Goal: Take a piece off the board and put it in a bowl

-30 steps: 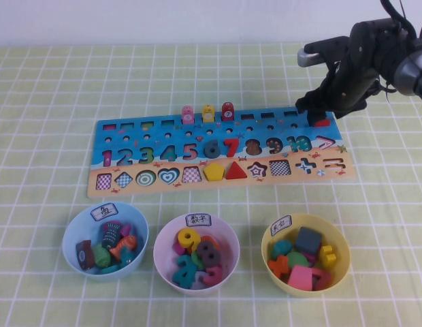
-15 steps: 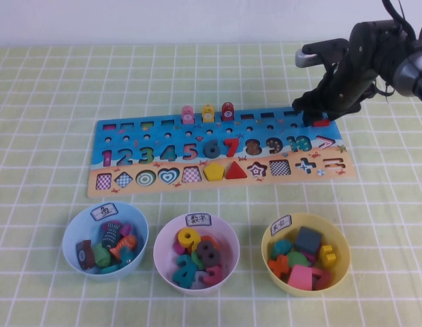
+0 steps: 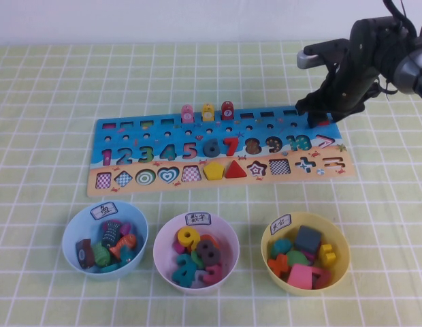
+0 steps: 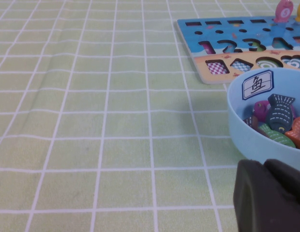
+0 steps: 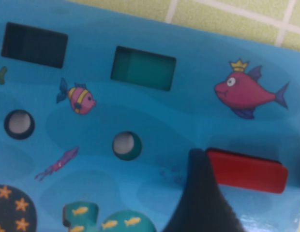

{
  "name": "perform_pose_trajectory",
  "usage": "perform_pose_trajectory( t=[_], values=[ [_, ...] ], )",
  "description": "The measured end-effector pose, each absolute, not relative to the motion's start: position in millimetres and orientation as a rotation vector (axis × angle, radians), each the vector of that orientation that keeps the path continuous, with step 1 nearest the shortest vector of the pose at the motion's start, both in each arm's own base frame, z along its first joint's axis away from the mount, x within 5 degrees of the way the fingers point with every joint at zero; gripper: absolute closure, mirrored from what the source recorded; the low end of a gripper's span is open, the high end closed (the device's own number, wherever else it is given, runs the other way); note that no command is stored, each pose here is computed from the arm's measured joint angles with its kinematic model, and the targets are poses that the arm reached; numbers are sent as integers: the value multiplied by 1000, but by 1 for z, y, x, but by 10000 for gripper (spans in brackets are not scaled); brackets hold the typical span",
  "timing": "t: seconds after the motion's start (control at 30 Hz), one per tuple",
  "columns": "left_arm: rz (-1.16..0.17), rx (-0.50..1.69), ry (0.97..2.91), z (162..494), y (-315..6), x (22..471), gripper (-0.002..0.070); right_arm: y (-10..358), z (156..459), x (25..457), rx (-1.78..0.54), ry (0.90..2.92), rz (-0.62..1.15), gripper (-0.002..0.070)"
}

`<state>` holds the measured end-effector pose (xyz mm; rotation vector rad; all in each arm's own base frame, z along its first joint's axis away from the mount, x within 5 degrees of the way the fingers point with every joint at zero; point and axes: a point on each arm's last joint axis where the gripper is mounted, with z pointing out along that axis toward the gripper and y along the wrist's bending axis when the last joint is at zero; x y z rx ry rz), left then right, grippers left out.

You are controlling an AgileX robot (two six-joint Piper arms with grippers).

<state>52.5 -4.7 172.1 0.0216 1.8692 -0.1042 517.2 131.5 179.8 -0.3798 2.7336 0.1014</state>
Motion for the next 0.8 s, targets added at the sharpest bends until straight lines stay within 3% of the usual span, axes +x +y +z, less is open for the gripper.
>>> perform_pose_trajectory(
  t=[0.2, 0.47, 0.8],
  values=[
    [-104, 22, 1869, 172, -5, 53, 680, 131, 180, 517, -382, 2740, 96, 275],
    [-104, 22, 1869, 172, -5, 53, 680, 132, 180, 517, -372, 2742, 124, 400],
    [-104, 22, 1869, 172, -5, 53, 680, 132, 184, 516, -373, 2757, 133, 400]
  ],
)
